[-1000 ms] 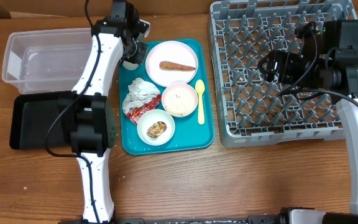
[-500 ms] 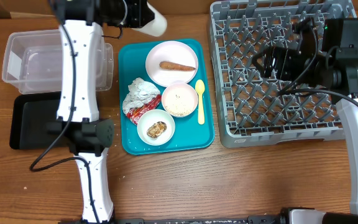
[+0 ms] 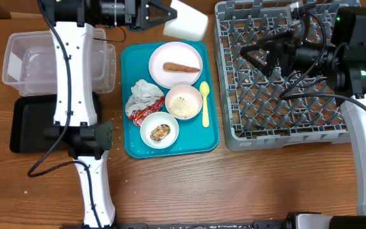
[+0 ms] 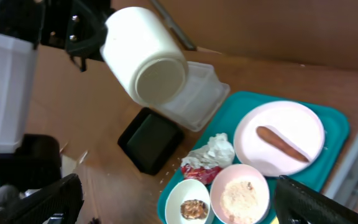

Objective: Sort waste into correct bins and load items into the dishwasher
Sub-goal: 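Hand the paper cup from the left gripper to the right gripper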

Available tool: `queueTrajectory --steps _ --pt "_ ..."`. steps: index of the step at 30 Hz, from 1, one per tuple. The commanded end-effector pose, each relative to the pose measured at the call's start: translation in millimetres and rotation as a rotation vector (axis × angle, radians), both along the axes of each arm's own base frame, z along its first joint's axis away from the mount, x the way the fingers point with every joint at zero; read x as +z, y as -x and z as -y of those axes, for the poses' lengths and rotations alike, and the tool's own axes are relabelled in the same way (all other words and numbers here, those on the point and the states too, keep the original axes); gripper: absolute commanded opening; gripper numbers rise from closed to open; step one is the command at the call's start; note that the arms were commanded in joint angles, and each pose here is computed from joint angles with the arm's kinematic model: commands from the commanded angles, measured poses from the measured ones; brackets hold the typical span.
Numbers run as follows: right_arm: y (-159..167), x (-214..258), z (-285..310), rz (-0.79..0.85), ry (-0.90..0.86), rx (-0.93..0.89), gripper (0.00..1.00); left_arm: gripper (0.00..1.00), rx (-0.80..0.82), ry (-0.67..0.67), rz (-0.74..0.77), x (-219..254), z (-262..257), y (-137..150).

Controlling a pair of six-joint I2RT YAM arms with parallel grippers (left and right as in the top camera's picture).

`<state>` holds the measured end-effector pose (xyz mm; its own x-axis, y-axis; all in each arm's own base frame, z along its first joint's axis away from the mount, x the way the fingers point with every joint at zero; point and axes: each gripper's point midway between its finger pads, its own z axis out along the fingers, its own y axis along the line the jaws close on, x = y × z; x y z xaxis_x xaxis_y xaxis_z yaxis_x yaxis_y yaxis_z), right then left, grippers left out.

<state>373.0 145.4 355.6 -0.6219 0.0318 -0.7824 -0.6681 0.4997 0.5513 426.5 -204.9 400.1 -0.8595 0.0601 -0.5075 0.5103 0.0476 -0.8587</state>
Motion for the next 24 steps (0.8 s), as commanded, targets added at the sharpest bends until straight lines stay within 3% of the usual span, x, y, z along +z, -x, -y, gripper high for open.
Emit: queueTrajectory --steps 1,14,24 --pt "10 6 -17 0.051 -0.025 0.097 1.0 0.04 -0.118 0.081 0.038 20 25 27" --pt "13 13 -47 0.134 -0.004 0.15 0.99 0.04 -0.233 0.087 0.04 21 68 56" --pt "10 18 -47 0.167 -0.006 0.147 0.73 0.04 -0.235 0.086 0.039 21 70 56"
